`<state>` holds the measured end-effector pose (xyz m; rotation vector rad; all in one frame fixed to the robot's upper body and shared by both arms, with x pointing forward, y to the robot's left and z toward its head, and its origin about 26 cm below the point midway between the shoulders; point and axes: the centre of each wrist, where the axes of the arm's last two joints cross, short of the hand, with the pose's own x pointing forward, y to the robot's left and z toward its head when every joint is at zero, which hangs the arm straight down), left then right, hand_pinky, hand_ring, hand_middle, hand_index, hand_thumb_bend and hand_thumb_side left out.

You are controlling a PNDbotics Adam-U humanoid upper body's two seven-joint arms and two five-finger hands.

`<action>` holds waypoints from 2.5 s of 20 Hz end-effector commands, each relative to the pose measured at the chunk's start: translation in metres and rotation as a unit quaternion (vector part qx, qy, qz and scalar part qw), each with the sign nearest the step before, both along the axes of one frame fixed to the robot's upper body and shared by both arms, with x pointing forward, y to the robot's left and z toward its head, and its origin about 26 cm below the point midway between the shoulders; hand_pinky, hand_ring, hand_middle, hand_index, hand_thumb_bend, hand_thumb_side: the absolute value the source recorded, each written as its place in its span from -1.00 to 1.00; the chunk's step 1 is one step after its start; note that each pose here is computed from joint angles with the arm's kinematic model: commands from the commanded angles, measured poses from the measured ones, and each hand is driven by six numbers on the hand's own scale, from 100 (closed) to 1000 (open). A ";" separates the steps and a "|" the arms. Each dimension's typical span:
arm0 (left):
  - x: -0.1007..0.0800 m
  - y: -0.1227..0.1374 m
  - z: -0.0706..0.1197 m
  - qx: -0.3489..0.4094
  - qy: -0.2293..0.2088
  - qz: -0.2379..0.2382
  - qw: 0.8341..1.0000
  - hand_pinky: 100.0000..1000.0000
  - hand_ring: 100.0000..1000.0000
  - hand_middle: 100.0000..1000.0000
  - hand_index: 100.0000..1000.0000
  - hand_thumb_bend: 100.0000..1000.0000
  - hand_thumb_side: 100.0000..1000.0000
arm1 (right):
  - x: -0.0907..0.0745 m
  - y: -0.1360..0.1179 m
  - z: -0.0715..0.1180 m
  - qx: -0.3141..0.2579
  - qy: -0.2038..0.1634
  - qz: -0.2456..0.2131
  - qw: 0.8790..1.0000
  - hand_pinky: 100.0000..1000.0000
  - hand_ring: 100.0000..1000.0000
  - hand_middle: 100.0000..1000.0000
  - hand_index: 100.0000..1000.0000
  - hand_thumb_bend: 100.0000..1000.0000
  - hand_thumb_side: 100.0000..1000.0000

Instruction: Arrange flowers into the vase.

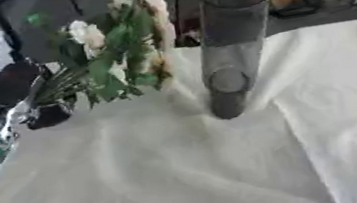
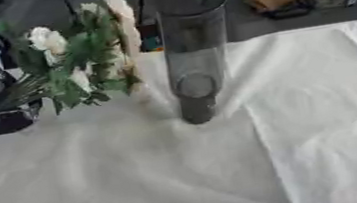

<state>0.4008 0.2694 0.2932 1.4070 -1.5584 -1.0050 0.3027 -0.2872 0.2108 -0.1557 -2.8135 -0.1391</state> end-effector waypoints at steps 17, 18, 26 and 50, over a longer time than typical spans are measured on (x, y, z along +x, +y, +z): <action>-0.022 -0.001 0.038 -0.160 -0.135 -0.044 0.977 -1.00 -1.00 -1.00 -1.00 -1.00 -0.79 | -0.003 -0.002 0.007 -0.001 -0.014 0.001 1.000 0.70 0.61 0.29 0.77 -1.00 1.00; -0.024 -0.003 0.041 -0.170 -0.139 -0.051 0.974 -1.00 -1.00 -1.00 -1.00 -1.00 -0.79 | -0.003 -0.003 0.007 -0.001 -0.013 0.001 1.000 0.70 0.61 0.29 0.77 -1.00 1.00; -0.037 -0.014 0.068 -0.223 -0.169 -0.098 0.955 -1.00 -1.00 -1.00 -1.00 -1.00 -0.82 | -0.003 -0.004 0.007 -0.002 -0.012 0.000 1.000 0.70 0.61 0.29 0.77 -1.00 1.00; -0.047 -0.045 0.122 -0.455 -0.155 -0.244 0.842 -1.00 -1.00 -1.00 -1.00 -1.00 -0.61 | -0.004 -0.006 0.006 -0.005 -0.007 -0.005 1.000 0.70 0.60 0.28 0.76 -1.00 1.00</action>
